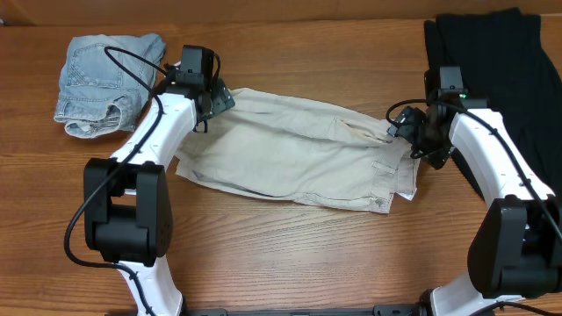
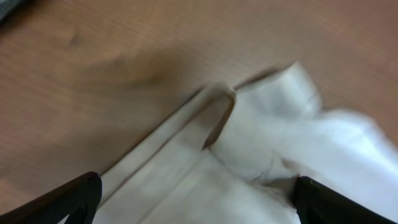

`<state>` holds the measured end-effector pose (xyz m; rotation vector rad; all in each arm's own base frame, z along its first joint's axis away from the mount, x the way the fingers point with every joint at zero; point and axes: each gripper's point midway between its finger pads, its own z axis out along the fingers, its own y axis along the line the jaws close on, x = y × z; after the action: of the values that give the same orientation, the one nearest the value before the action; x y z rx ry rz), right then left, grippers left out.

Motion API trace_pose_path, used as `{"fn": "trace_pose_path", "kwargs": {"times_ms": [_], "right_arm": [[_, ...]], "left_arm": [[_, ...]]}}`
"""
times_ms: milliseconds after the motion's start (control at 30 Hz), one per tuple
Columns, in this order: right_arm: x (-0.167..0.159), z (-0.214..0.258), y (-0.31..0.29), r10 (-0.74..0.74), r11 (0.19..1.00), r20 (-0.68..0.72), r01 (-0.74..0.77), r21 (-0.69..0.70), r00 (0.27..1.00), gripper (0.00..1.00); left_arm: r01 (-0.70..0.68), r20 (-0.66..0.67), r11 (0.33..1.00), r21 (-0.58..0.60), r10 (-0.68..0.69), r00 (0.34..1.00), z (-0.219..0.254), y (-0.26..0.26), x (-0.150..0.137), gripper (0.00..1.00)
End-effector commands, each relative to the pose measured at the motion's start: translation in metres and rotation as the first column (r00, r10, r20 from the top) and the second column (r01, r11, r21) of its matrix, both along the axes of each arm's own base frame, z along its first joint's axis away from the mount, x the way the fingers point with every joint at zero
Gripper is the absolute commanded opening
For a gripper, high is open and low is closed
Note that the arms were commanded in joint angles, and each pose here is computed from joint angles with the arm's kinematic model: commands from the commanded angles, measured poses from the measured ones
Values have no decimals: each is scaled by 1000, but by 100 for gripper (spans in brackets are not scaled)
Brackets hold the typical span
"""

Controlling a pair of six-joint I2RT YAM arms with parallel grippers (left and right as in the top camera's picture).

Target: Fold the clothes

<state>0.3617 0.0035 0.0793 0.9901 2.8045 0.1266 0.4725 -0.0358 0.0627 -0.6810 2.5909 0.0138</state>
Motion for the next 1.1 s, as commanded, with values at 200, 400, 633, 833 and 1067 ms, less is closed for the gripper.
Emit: {"fn": "trace_pose_path", "kwargs": {"times_ms": [200,400,633,833,1067], "right_arm": [[-17,90,4,168,986,28,-168,19,985,100],[-40,64,7,189,982,-61,-186,41,980,100],[-39,45,14,201,977,-50,-196,80,978,100],[-39,45,14,221,973,-48,-217,77,974,100],[-38,46,23,240,968,-40,-236,84,970,100]], "left_arm": [[148,-191,986,82,-130,973,77,36,-35,100],[289,-364,957,-34,-281,888,45,27,-78,100],[301,-456,948,-105,-315,833,-3,21,-112,98],[301,-454,948,-105,-315,834,-39,22,-122,98],[268,-430,958,-101,-285,857,-72,21,-131,98]]}}
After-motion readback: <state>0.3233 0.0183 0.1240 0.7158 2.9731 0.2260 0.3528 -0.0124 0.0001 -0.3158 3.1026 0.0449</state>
